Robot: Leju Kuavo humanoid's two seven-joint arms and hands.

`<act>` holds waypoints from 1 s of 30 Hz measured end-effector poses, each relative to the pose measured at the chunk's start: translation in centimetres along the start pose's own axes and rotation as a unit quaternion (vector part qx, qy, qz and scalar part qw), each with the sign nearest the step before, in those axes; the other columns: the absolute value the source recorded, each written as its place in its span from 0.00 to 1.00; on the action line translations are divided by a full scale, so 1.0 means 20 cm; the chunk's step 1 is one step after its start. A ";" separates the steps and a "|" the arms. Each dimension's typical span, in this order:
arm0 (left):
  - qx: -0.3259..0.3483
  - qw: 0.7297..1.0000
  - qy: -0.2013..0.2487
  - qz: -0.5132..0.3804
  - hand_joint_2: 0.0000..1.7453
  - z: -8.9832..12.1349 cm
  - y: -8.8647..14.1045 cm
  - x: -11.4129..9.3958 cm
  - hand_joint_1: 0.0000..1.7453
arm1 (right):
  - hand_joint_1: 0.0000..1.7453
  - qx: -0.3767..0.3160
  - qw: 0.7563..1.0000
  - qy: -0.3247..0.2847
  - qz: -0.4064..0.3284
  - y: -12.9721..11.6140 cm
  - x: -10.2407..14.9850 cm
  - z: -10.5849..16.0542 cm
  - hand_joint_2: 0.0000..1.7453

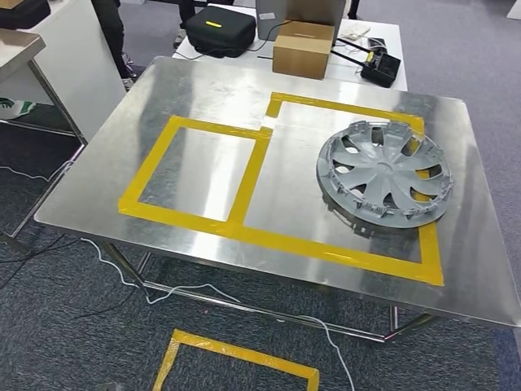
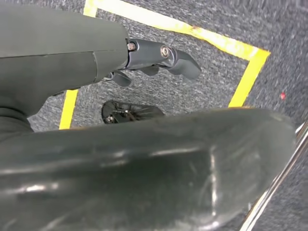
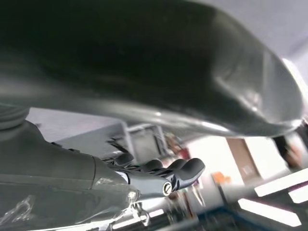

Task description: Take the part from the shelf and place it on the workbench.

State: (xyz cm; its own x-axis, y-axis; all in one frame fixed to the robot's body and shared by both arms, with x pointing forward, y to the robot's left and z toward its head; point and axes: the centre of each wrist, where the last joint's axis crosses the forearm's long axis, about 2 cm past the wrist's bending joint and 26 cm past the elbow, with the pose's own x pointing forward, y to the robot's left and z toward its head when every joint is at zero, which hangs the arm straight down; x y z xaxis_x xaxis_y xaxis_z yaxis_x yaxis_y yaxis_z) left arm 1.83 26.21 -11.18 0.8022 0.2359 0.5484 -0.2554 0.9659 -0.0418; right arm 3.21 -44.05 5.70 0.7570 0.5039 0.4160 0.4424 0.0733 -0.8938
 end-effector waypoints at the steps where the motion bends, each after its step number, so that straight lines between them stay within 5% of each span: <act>1: 0.002 1.000 -0.001 0.004 0.00 0.00 -0.01 0.00 0.00 | 0.00 0.022 1.000 0.013 0.012 0.03 -0.01 0.02 0.00; 6: 0.015 1.000 -0.005 0.020 0.00 0.00 -0.02 0.00 0.00 | 0.00 0.147 0.984 0.090 0.053 0.16 -0.08 0.15 0.00; 11: 0.026 0.999 -0.006 0.032 0.00 0.00 -0.02 0.00 0.00 | 0.00 0.285 0.942 0.166 0.067 0.28 -0.12 0.30 0.00; 13: 0.029 0.999 -0.007 0.033 0.00 0.00 -0.02 0.00 0.00 | 0.00 0.317 0.929 0.180 0.068 0.31 -0.13 0.36 0.50; 17: 0.031 0.999 -0.011 0.029 0.00 -0.01 -0.01 0.02 0.00 | 0.00 0.396 0.882 0.252 0.039 0.37 -0.14 0.45 0.50; 18: 0.031 0.999 -0.013 0.025 0.00 -0.01 0.00 0.03 0.00 | 0.00 0.424 0.858 0.290 0.021 0.39 -0.13 0.49 0.75; 19: 0.029 0.999 -0.015 0.021 0.00 -0.02 0.00 0.04 0.00 | 0.00 0.449 0.832 0.326 0.004 0.41 -0.12 0.53 0.75; 20: 0.028 0.999 -0.016 0.016 0.00 -0.02 0.01 0.05 0.00 | 0.00 0.473 0.806 0.356 -0.012 0.44 -0.11 0.57 0.50; 22: 0.027 1.000 -0.015 0.005 0.00 -0.03 0.03 0.05 0.00 | 0.00 0.510 0.761 0.398 -0.042 0.48 -0.08 0.65 0.50; 24: 0.025 1.000 -0.016 -0.005 0.00 -0.03 0.06 0.06 0.00 | 0.00 0.539 0.722 0.428 -0.072 0.52 -0.05 0.73 1.00; 27: 0.024 0.999 -0.018 -0.016 0.00 -0.04 0.09 0.07 0.00 | 0.00 0.561 0.690 0.449 -0.088 0.58 0.00 0.83 1.00; 30: 0.023 0.999 -0.016 -0.021 0.00 -0.04 0.10 0.08 0.00 | 0.00 0.580 0.675 0.449 -0.082 0.61 0.03 0.88 0.25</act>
State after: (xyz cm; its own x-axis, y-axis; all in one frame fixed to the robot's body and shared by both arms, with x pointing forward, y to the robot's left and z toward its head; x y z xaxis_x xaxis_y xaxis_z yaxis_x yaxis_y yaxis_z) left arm 3.03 28.66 -11.13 0.7956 0.1900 0.5753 -0.2461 0.9690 0.0202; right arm 0.58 -27.74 -7.88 0.9603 -0.2791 -0.0052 0.2757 0.9514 -0.1374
